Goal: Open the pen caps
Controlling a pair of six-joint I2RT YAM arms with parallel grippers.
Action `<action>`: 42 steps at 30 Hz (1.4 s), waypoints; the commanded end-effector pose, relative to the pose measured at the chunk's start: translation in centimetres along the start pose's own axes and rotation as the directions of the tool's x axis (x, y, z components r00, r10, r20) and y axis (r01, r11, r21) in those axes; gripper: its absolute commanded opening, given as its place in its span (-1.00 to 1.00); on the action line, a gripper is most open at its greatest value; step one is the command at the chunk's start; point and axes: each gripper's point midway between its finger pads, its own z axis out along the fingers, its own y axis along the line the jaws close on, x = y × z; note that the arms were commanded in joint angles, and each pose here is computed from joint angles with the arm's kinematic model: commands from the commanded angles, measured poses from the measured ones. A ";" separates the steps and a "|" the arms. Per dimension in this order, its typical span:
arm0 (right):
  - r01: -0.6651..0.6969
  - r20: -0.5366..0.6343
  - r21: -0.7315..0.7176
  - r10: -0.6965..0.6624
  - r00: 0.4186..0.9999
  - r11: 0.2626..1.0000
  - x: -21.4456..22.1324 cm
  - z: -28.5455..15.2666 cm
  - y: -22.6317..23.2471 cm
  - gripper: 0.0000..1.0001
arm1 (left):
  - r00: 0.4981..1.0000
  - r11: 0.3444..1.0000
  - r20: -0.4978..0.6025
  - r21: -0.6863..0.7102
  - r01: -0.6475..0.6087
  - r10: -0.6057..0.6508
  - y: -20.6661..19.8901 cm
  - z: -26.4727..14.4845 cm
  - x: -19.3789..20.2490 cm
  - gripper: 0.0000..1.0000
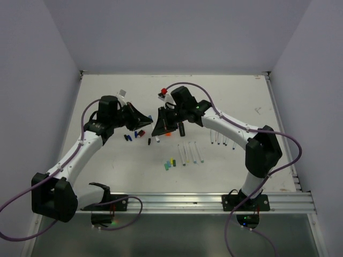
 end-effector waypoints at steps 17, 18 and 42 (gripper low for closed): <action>0.001 -0.031 -0.110 -0.004 1.000 0.994 2.2 -1.6 2.8 -1.00 | 0.996 0.994 0.020 0.052 -0.093 0.092 -2.0 -0.5 -0.7 -0.56; -0.001 -0.032 -0.114 -0.003 0.999 0.993 2.1 -1.7 2.9 -1.00 | 0.996 0.994 0.016 0.052 -0.091 0.091 -1.9 -0.4 -0.6 -0.56; 0.315 -0.158 0.508 -0.272 0.949 0.802 5.3 -3.9 -4.9 -1.00 | 0.989 0.971 0.005 -0.185 0.149 -0.151 -1.6 3.9 -5.4 -1.00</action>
